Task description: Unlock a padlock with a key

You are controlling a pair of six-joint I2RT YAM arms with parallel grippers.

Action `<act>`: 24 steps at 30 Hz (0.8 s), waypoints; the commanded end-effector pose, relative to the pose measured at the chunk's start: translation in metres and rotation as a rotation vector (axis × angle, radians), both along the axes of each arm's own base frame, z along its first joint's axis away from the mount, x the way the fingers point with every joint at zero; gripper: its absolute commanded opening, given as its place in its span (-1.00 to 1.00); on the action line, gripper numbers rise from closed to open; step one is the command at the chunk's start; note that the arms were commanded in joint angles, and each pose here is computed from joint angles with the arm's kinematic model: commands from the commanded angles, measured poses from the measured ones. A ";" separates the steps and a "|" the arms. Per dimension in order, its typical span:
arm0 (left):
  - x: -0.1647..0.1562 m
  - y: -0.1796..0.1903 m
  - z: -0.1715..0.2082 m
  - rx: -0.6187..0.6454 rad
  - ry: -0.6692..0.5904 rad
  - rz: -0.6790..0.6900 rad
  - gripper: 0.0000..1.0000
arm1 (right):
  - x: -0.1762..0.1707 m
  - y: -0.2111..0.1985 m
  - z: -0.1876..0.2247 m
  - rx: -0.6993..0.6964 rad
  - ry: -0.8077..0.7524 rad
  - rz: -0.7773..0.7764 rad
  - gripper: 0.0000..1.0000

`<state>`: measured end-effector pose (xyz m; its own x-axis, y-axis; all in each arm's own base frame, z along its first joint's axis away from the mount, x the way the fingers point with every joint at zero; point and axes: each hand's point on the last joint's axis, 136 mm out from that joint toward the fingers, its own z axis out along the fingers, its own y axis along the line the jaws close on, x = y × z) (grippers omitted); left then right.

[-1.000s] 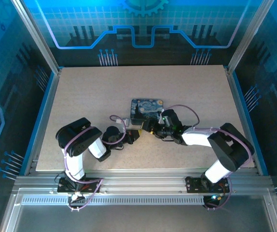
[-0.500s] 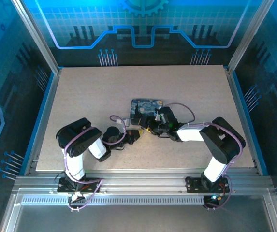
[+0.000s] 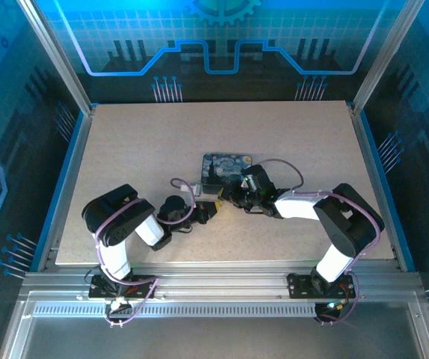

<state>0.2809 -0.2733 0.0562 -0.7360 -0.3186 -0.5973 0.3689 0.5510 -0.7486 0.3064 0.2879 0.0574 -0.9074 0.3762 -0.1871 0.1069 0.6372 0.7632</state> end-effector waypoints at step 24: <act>-0.007 0.048 0.049 0.341 0.040 0.121 0.27 | 0.001 -0.002 0.007 0.016 0.014 -0.034 -1.00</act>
<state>0.2799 -0.2397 0.1160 -0.6835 -0.2562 -0.6835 0.3313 0.7255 -0.6032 0.3070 0.2875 0.0589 -0.9017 0.3935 -0.1791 0.1266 0.6364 0.7609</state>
